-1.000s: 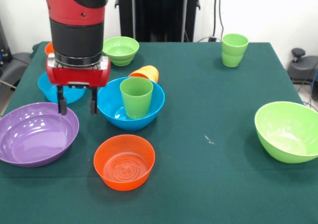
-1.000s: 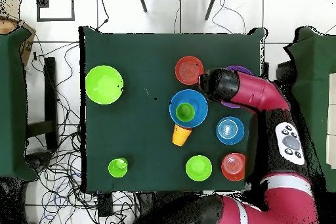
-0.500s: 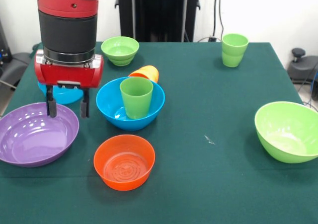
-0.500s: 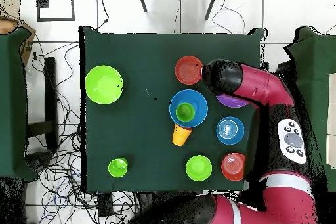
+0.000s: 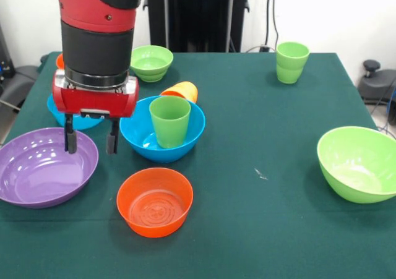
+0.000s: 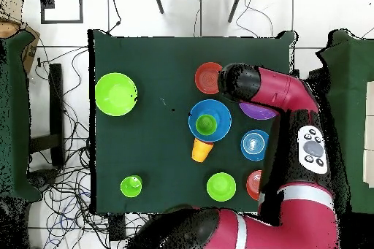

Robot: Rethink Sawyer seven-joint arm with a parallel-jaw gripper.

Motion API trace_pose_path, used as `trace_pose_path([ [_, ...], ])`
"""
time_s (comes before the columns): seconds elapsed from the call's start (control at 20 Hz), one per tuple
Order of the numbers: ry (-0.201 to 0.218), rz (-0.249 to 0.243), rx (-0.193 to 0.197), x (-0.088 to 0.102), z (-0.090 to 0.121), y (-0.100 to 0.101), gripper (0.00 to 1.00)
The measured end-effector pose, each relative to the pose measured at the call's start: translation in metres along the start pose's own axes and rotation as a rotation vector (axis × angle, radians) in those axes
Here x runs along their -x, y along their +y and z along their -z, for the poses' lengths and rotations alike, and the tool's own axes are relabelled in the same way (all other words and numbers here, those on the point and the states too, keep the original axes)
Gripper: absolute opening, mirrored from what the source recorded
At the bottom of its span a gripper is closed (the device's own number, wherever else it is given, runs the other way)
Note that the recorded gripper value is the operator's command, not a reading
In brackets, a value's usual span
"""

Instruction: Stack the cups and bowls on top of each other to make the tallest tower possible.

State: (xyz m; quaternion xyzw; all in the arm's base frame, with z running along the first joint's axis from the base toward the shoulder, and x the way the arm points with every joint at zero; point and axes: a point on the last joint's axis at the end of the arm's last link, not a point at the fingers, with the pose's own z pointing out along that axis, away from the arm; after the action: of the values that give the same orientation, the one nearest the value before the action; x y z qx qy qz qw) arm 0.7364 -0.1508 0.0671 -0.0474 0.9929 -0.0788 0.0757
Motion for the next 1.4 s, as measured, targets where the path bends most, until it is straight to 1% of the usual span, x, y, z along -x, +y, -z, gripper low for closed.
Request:
trace_pose_path([
  [0.4, 0.031, 0.001, 0.004, -0.006, -0.024, 0.011, 1.0],
  [0.75, 0.057, 0.01, -0.007, -0.013, -0.04, 0.016, 1.0],
  [1.0, 0.081, 0.016, -0.012, -0.021, -0.051, 0.022, 1.0],
  [1.2, 0.098, 0.009, -0.013, -0.027, -0.058, 0.026, 1.0],
  [1.4, 0.111, -0.011, -0.016, -0.032, -0.063, 0.029, 1.0],
])
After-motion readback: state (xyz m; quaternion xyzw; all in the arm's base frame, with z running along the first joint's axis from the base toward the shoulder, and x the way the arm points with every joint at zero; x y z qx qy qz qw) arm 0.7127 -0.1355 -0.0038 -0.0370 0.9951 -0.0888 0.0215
